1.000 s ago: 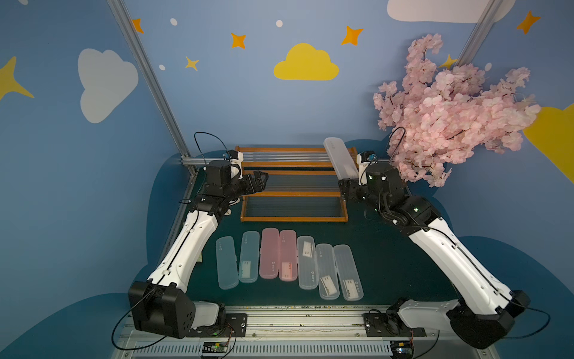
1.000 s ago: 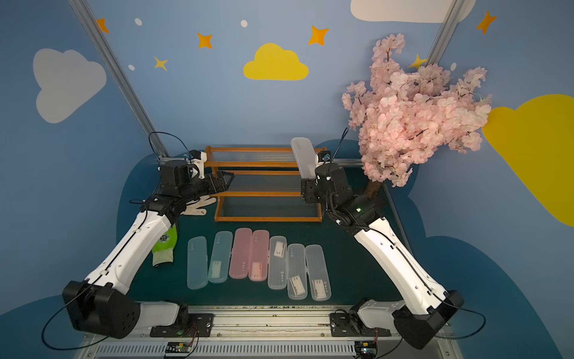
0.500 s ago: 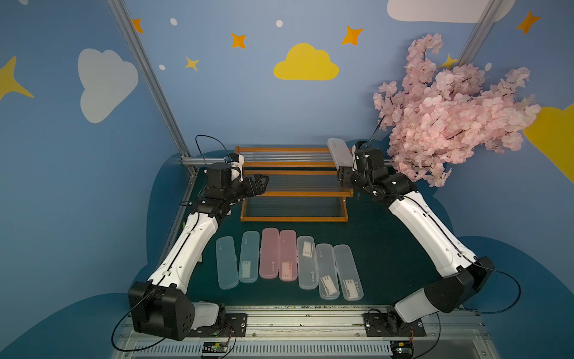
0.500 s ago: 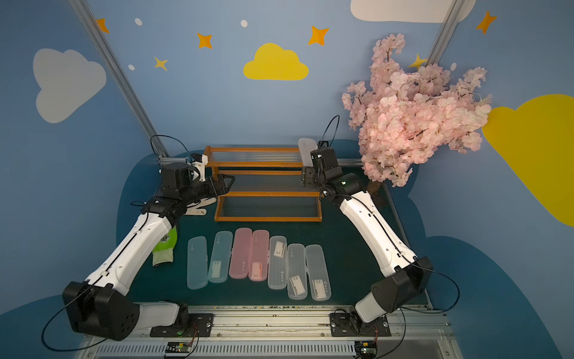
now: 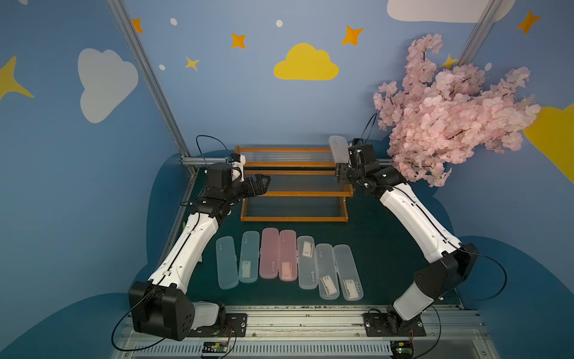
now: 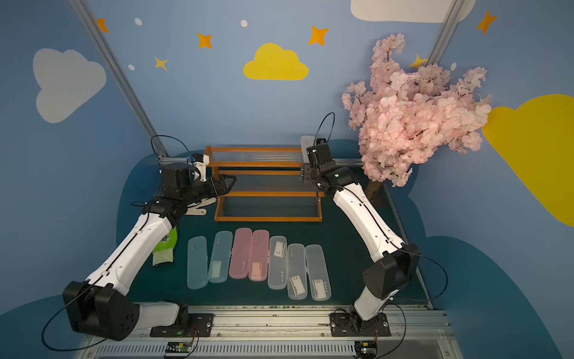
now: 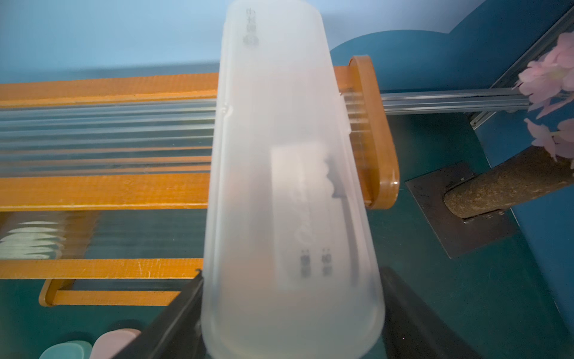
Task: Place the pencil cases on the shelf according to color
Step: Place the pencil case on the shelf.
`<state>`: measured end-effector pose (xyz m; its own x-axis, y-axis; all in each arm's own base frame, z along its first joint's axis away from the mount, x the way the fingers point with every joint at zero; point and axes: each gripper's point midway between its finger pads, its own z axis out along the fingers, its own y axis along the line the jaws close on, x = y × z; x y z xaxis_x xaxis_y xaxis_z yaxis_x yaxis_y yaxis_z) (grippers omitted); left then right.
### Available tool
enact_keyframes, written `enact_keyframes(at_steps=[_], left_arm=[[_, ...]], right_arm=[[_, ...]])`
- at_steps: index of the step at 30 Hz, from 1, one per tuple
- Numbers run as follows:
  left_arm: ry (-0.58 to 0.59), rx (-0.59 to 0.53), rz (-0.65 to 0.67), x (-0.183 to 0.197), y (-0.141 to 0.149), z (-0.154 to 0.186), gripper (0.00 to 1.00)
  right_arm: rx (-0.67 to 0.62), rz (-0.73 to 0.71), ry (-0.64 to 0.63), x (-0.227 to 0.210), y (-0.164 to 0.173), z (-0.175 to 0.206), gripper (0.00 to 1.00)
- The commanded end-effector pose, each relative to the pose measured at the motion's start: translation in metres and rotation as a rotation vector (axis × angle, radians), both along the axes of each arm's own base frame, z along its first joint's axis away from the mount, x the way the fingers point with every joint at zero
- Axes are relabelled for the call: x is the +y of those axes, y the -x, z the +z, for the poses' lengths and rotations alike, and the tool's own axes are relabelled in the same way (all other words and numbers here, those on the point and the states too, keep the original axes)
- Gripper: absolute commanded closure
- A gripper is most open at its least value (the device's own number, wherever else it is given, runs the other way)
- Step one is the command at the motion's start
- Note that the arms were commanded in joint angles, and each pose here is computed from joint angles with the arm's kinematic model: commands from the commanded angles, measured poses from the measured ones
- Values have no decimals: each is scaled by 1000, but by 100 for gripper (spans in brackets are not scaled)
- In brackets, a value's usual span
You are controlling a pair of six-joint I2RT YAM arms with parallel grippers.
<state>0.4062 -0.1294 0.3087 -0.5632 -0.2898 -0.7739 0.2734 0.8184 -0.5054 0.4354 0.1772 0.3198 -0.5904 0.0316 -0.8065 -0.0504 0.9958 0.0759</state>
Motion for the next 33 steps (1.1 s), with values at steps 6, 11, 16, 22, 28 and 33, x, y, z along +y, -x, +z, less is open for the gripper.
enact_keyframes(at_steps=[6,11,16,22,28,33], left_arm=[[12,-3,-23,-5,1,1,0],[4,-2,-19,-4,0,0,0],[-24,-3,-2,0,-1,-3,0],[-115,-17,42,9,1,-3,0],[-109,70,51,14,29,-21,0],[-80,121,37,16,69,-46,0]], right_arm=[[-31,-30,-24,-1,-13,13,12],[-53,-22,-48,0,-12,26,5],[-113,-9,-88,-7,3,58,2],[-135,72,-122,-18,45,75,3],[-25,156,-122,-32,111,26,6],[120,116,-179,-49,169,-38,9]])
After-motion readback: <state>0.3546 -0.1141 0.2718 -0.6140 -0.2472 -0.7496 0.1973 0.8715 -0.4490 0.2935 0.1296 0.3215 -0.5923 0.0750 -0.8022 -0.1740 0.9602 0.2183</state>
